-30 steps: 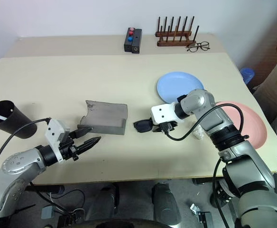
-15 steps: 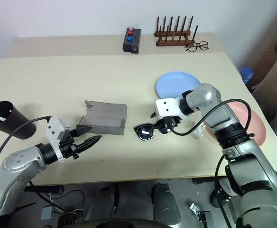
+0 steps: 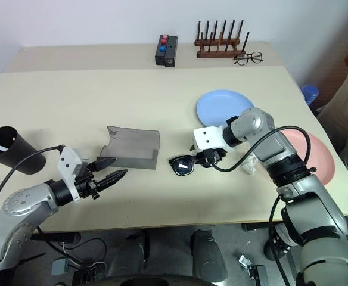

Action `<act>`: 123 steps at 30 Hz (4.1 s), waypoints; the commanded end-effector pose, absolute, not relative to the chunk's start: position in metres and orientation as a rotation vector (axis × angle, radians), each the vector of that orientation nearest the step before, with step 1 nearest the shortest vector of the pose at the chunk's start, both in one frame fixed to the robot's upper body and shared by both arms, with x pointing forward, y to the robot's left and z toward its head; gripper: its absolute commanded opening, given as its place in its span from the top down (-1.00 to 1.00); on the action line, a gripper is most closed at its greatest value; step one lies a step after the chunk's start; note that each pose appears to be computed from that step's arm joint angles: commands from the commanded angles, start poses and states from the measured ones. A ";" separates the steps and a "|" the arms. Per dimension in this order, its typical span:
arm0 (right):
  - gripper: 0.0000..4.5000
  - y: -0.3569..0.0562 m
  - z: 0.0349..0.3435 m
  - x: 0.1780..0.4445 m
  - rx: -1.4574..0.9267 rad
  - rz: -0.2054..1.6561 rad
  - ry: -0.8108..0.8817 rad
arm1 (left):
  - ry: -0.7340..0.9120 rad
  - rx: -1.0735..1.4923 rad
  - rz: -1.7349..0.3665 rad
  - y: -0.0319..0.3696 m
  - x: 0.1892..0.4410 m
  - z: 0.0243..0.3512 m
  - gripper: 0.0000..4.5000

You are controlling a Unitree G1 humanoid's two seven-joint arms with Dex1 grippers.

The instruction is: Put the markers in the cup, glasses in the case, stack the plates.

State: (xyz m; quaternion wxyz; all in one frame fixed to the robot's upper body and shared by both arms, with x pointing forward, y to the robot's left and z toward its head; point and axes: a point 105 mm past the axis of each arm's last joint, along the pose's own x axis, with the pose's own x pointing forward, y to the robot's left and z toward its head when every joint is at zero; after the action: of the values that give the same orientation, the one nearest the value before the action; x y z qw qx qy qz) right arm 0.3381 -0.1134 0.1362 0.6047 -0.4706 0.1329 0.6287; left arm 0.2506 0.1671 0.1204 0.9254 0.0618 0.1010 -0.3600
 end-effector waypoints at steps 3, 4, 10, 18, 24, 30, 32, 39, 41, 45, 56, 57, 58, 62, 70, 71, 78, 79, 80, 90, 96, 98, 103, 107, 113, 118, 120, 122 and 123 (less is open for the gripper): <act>0.02 -0.113 0.141 0.337 -1.167 1.425 0.280 | 0.173 0.136 -0.771 0.158 0.247 0.129 -0.22; 0.02 -0.113 0.141 0.337 -1.175 1.421 0.280 | 0.173 0.136 -0.772 0.158 0.247 0.129 -0.22; 0.02 -0.117 0.138 0.336 -1.191 1.415 0.293 | 0.174 0.138 -0.776 0.158 0.248 0.129 -0.22; 0.38 -0.119 0.136 0.333 -1.217 1.399 0.296 | 0.179 0.136 -0.778 0.157 0.247 0.129 -0.22; 0.99 -0.120 0.136 0.332 -1.223 1.390 0.293 | 0.183 0.134 -0.781 0.156 0.246 0.127 -0.22; 0.99 -0.116 0.141 0.333 -1.191 1.375 0.273 | 0.175 0.139 -0.767 0.159 0.247 0.128 -0.22; 0.99 -0.110 0.150 0.335 -1.151 1.346 0.249 | 0.160 0.140 -0.737 0.164 0.249 0.130 -0.22; 0.99 -0.057 0.200 0.321 -0.835 1.365 0.107 | 0.167 0.175 -0.617 0.195 0.242 0.129 -0.22; 0.99 -0.042 0.208 0.314 -0.752 1.382 0.094 | 0.193 0.200 -0.597 0.204 0.238 0.124 -0.22; 0.99 -0.012 0.224 0.310 -0.608 1.362 0.082 | 0.231 0.231 -0.563 0.222 0.230 0.122 -0.22; 0.99 0.059 0.226 0.328 -0.464 1.275 0.089 | 0.280 0.237 -0.601 0.221 0.213 0.114 -0.22; 0.99 0.063 0.224 0.329 -0.449 1.273 0.101 | 0.281 0.237 -0.600 0.221 0.213 0.113 -0.22; 0.99 0.065 0.223 0.330 -0.439 1.271 0.109 | 0.281 0.237 -0.600 0.221 0.213 0.113 -0.22; 0.99 0.068 0.199 0.331 -0.478 1.270 0.163 | 0.274 0.228 -0.591 0.220 0.213 0.115 -0.22; 0.99 0.030 0.163 0.338 -0.651 1.221 0.229 | 0.254 0.212 -0.592 0.216 0.216 0.120 -0.22; 0.99 0.024 0.161 0.339 -0.665 1.216 0.237 | 0.254 0.212 -0.593 0.216 0.217 0.120 -0.22; 0.99 0.001 0.158 0.335 -0.759 1.196 0.239 | 0.250 0.210 -0.611 0.213 0.223 0.120 -0.22; 0.99 0.002 0.159 0.334 -0.762 1.197 0.237 | 0.249 0.209 -0.613 0.212 0.224 0.120 -0.22; 0.99 0.002 0.160 0.333 -0.760 1.202 0.236 | 0.247 0.209 -0.616 0.212 0.226 0.120 -0.22; 0.01 0.009 0.163 0.334 -0.757 1.212 0.208 | 0.237 0.211 -0.620 0.210 0.229 0.122 -0.22; 0.01 0.008 0.176 0.337 -0.721 1.197 0.169 | 0.237 0.208 -0.616 0.210 0.228 0.122 -0.22; 0.01 0.009 0.183 0.338 -0.695 1.194 0.144 | 0.236 0.207 -0.617 0.209 0.228 0.122 -0.22; 0.11 0.007 0.186 0.340 -0.681 1.182 0.113 | 0.231 0.202 -0.618 0.208 0.230 0.124 -0.22; 0.83 0.001 0.189 0.347 -0.662 1.151 0.098 | 0.210 0.182 -0.609 0.208 0.233 0.128 -0.22; 0.98 -0.011 0.204 0.369 -0.670 1.057 0.028 | 0.204 0.166 -0.600 0.209 0.233 0.130 -0.22; 0.98 -0.019 0.196 0.382 -0.729 1.003 0.009 | 0.192 0.155 -0.591 0.209 0.235 0.131 -0.22; 0.98 -0.020 0.198 0.380 -0.731 1.015 -0.024 | 0.145 0.111 -0.579 0.207 0.241 0.141 -0.22; 0.98 -0.021 0.203 0.376 -0.716 1.040 -0.064 | 0.106 0.062 -0.570 0.205 0.248 0.152 -0.22; 0.98 -0.022 0.205 0.373 -0.711 1.053 -0.084 | 0.099 0.050 -0.564 0.204 0.253 0.155 -0.22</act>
State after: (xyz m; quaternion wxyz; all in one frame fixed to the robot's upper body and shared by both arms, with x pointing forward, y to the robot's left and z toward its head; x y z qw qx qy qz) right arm 0.3785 -0.0219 0.1849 0.8069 -0.3349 0.0058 0.4866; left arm 0.2501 0.2000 0.1434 0.9540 0.0313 0.0670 -0.2904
